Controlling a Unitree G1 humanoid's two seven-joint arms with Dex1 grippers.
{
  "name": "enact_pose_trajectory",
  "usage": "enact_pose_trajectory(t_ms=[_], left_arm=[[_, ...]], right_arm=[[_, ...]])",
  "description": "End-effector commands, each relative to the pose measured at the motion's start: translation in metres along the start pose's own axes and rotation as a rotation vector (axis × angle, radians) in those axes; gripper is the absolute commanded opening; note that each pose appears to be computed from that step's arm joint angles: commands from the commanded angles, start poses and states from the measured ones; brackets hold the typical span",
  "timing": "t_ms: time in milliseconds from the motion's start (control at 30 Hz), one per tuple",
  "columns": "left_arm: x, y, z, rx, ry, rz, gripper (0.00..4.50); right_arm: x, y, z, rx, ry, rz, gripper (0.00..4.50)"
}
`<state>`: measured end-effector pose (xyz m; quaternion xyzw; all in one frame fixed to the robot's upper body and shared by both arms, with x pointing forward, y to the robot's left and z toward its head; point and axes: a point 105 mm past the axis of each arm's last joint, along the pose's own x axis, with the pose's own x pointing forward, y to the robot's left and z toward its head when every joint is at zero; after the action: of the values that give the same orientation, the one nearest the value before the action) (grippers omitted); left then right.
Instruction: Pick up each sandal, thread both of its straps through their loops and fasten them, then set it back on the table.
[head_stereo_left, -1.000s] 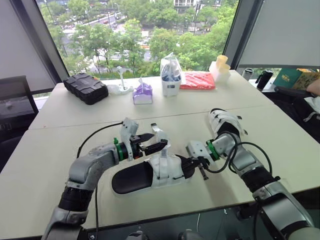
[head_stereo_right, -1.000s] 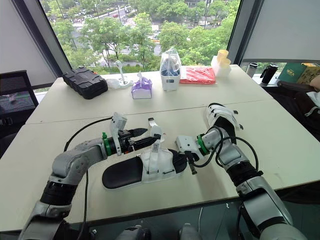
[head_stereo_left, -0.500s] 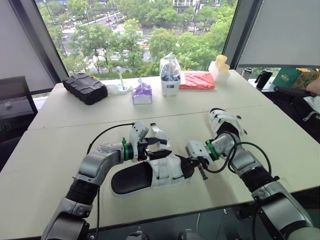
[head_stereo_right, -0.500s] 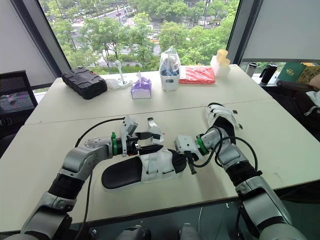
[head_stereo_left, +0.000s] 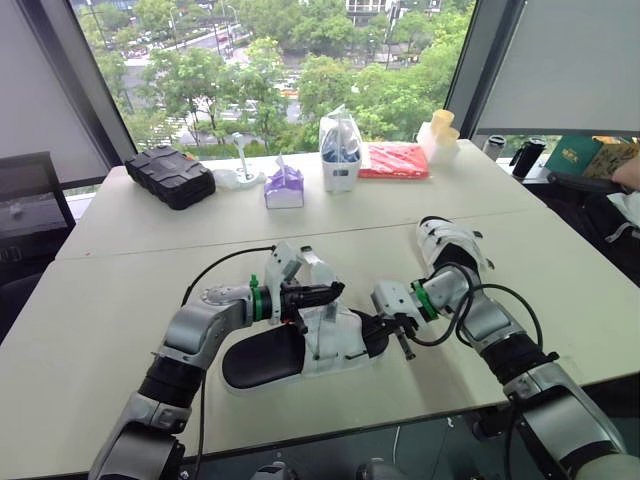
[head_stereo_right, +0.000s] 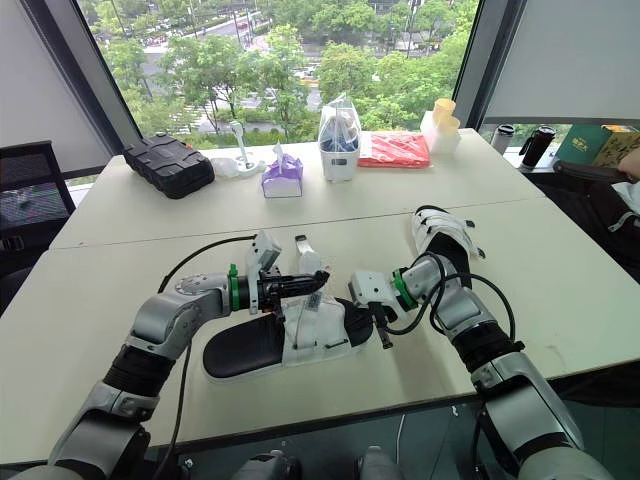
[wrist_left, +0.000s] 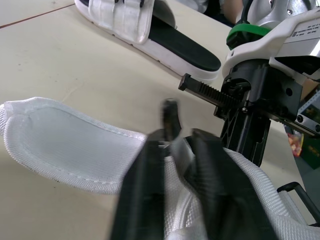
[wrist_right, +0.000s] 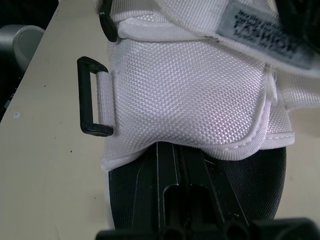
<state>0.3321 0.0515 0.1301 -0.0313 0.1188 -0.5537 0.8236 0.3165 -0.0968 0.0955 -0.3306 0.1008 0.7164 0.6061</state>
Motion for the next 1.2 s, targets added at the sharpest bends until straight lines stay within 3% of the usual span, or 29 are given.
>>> enact_pose_trajectory(t_ms=[33,267,533,800,1200], left_arm=[[-0.011,-0.001,0.017,0.032,-0.065,0.012,0.04],[-0.04,-0.01,0.044,-0.058,-0.266,-0.021,0.04],[-0.056,-0.014,0.05,-0.104,-0.35,0.004,0.04],[-0.052,0.007,0.011,-0.163,-0.332,0.128,0.04],[-0.039,0.023,-0.008,-0.198,-0.321,0.172,0.04]], right_arm=[[0.004,0.003,-0.009,0.019,0.044,0.006,0.0],[0.005,0.005,-0.01,0.013,0.052,0.021,0.0],[0.006,0.008,-0.011,0.011,0.054,0.036,0.0],[0.005,0.009,-0.01,0.008,0.057,0.046,0.0],[0.004,0.01,-0.011,0.014,0.062,0.043,0.0]])
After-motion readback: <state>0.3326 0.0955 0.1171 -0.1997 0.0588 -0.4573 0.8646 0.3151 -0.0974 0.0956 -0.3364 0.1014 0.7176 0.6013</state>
